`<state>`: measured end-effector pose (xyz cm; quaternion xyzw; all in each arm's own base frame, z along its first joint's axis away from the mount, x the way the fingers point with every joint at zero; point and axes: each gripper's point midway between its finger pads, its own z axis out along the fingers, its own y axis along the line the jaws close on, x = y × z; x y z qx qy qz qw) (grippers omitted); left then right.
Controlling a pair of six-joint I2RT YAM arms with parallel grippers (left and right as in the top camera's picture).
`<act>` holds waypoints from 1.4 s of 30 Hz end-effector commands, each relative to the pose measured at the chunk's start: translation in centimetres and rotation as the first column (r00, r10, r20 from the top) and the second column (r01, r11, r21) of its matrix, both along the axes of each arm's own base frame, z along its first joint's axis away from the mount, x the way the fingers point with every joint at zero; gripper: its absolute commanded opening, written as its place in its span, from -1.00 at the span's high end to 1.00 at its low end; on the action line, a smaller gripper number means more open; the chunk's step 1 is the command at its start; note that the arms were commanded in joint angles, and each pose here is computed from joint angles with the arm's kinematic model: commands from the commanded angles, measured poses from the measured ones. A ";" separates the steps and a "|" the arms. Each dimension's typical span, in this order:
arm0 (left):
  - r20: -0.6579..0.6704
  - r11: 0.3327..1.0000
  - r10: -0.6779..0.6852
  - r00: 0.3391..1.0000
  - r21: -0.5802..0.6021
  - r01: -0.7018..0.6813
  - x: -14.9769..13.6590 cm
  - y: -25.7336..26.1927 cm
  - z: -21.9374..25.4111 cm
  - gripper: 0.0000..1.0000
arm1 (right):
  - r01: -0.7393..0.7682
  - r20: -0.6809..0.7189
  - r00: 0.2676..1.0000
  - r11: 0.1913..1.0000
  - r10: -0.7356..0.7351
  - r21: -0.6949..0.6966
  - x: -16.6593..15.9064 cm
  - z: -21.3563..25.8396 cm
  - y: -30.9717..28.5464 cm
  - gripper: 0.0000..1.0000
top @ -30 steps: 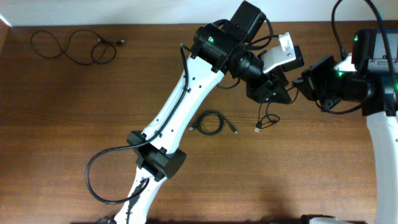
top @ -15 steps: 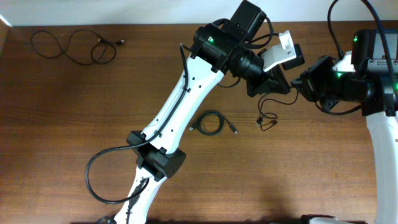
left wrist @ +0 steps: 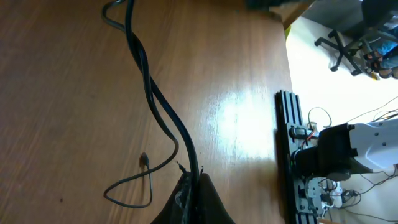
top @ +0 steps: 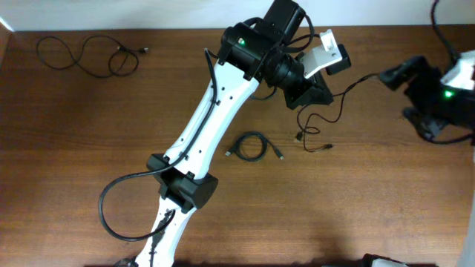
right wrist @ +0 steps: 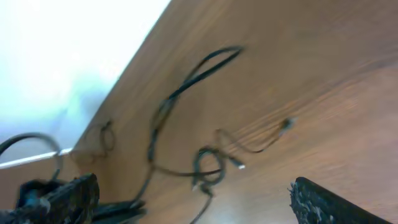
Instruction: Untangle cables
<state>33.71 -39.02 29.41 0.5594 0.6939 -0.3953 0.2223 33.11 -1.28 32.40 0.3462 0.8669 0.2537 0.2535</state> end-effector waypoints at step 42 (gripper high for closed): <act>0.233 0.991 -0.118 0.965 0.092 0.099 -2.7 3.0 2.5 1.00 | -0.021 -0.175 0.984 0.995 0.037 0.097 1.6 -5.2 -2.1 -0.06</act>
